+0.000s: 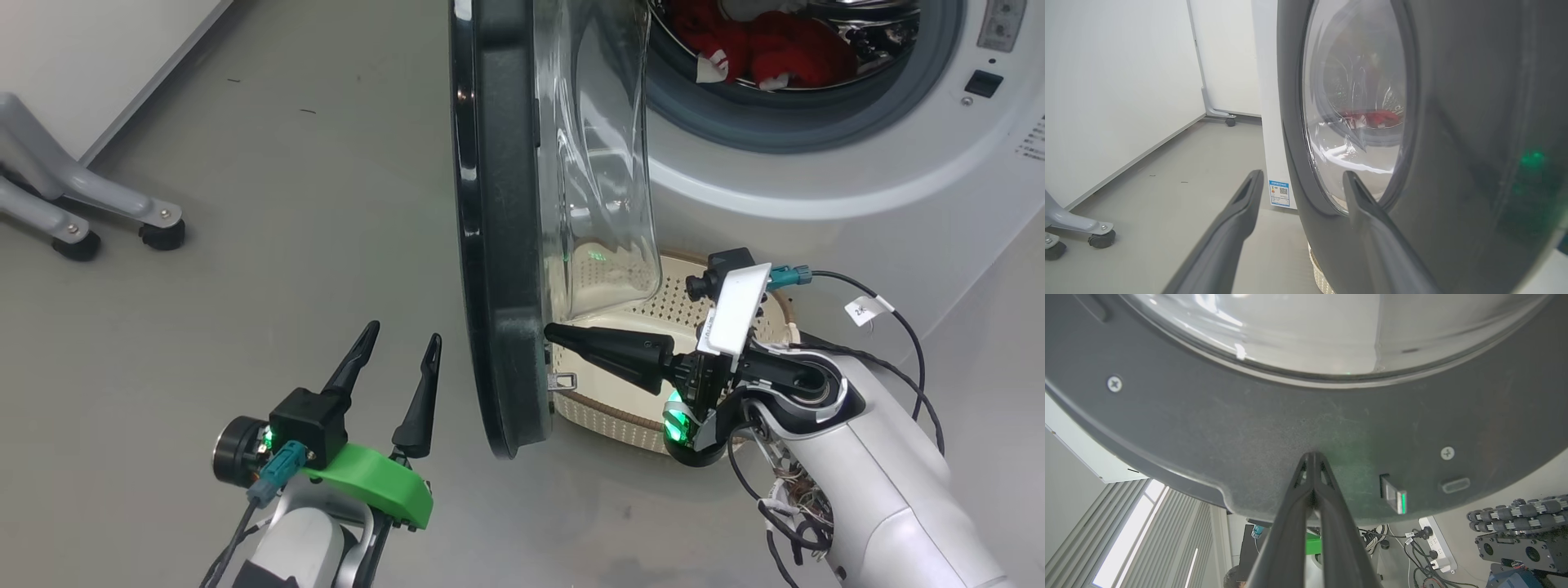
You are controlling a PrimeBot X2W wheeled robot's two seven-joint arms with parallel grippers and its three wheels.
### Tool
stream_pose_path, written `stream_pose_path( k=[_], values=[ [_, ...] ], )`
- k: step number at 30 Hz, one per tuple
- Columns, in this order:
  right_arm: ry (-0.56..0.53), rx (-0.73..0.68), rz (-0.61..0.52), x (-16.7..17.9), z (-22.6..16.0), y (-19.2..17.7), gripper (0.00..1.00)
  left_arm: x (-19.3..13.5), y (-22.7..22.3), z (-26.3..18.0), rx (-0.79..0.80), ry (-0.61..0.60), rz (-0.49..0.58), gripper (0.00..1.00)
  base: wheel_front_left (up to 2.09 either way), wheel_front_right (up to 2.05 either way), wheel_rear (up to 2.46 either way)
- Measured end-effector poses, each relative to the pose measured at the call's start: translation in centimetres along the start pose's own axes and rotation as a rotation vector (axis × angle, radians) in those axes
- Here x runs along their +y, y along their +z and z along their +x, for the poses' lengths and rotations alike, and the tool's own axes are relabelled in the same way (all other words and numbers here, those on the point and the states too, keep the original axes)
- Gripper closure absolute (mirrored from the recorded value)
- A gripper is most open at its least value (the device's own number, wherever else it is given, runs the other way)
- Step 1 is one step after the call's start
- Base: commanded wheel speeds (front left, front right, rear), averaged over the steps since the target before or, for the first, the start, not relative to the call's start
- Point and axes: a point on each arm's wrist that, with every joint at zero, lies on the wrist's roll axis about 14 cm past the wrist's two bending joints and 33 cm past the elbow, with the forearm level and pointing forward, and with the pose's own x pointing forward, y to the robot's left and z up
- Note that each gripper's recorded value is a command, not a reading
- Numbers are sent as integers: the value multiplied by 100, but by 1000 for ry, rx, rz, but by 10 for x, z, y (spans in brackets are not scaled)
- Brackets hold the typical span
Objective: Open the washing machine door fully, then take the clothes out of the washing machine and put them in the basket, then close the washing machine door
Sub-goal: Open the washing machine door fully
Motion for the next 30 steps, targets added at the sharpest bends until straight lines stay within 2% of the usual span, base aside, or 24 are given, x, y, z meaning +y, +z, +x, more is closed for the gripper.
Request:
stream_pose_path(
  k=[6, 12, 16, 22, 23, 24, 25, 26, 30],
  values=[
    [4, 21, 3, 1, 8, -8, 100, 6, 0, -4, -1, 27, 0, 0, 0, 0, 0],
    [18, -31, 12, 4, 5, -1, 100, 6, 1, -4, -3, 27, -2, 0, 0, 0, 0],
    [39, -96, 32, 5, -2, 7, 100, 5, 1, -3, -3, 24, -8, 0, 0, 0, 0],
    [95, -288, 67, 10, -27, 35, 100, 4, 1, -2, -5, 23, -11, 0, 0, 0, 0],
    [104, -320, 68, 11, -32, 39, 96, 4, 1, -2, -6, 25, -12, 0, 0, 0, 0],
    [111, -364, 71, 11, -38, 45, 53, 5, 1, -2, -6, 29, -15, 0, 0, 0, 0],
    [115, -392, 73, 11, -43, 48, 19, 5, 1, -2, -6, 31, -19, 0, 0, 0, 0],
    [115, -413, 74, 10, -47, 49, 0, 7, 1, -2, -6, 38, -21, 0, 0, 0, 0],
    [87, -574, 54, 1, -76, 63, 0, 7, 0, -1, -4, 41, -36, 0, 0, 0, 0]
  ],
)
